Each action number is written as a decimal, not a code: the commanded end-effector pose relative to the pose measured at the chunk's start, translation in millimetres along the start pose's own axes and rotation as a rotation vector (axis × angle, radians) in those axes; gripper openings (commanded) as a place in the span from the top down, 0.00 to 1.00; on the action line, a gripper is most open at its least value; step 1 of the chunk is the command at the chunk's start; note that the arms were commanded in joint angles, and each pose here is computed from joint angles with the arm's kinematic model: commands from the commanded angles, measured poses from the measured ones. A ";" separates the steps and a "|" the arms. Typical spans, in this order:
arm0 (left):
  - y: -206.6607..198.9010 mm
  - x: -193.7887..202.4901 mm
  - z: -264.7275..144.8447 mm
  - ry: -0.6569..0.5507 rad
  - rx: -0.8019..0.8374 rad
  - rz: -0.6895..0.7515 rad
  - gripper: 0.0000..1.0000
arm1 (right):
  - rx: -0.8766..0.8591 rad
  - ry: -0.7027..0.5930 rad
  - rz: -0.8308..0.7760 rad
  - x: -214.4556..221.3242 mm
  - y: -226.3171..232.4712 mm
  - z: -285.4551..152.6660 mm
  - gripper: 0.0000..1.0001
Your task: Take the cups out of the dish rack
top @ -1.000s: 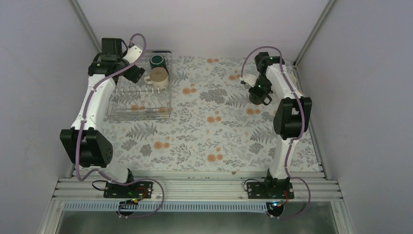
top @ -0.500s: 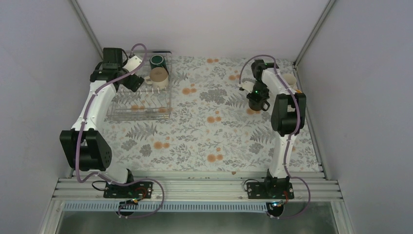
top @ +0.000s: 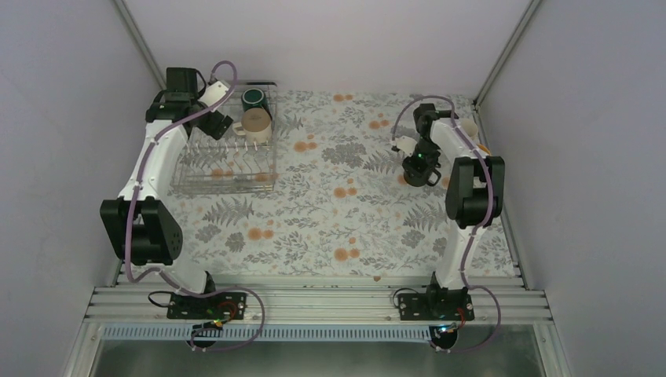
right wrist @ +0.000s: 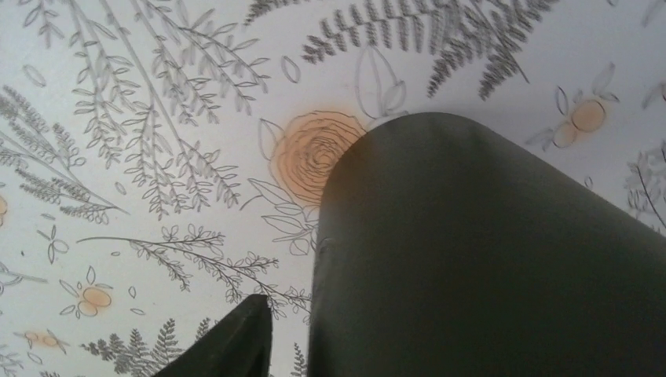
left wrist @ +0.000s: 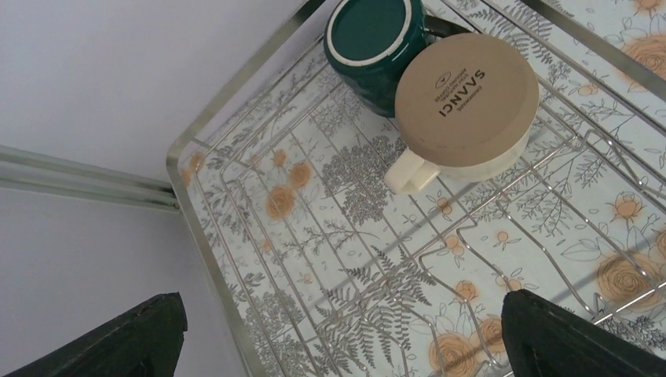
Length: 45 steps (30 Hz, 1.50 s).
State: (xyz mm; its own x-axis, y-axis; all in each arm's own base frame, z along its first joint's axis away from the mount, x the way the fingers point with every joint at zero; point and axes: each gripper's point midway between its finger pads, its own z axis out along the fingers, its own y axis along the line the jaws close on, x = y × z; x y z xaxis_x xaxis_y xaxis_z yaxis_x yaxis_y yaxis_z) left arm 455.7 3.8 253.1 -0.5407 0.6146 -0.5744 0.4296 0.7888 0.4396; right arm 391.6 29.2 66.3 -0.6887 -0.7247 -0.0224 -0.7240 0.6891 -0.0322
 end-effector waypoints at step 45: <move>-32.4 2.1 158.9 0.040 0.503 0.527 0.08 | -0.008 -0.638 -0.094 -43.0 75.1 -231.4 0.00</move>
State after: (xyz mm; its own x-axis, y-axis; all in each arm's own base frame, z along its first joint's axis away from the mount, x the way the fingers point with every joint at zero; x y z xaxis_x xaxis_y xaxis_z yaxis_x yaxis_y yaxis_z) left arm 565.9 -17.6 141.8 -0.2130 0.9061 -0.3654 0.8733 0.3443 0.3447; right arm 375.3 103.2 275.5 -0.4939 -0.6641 -0.5612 -0.7731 0.6308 -0.0660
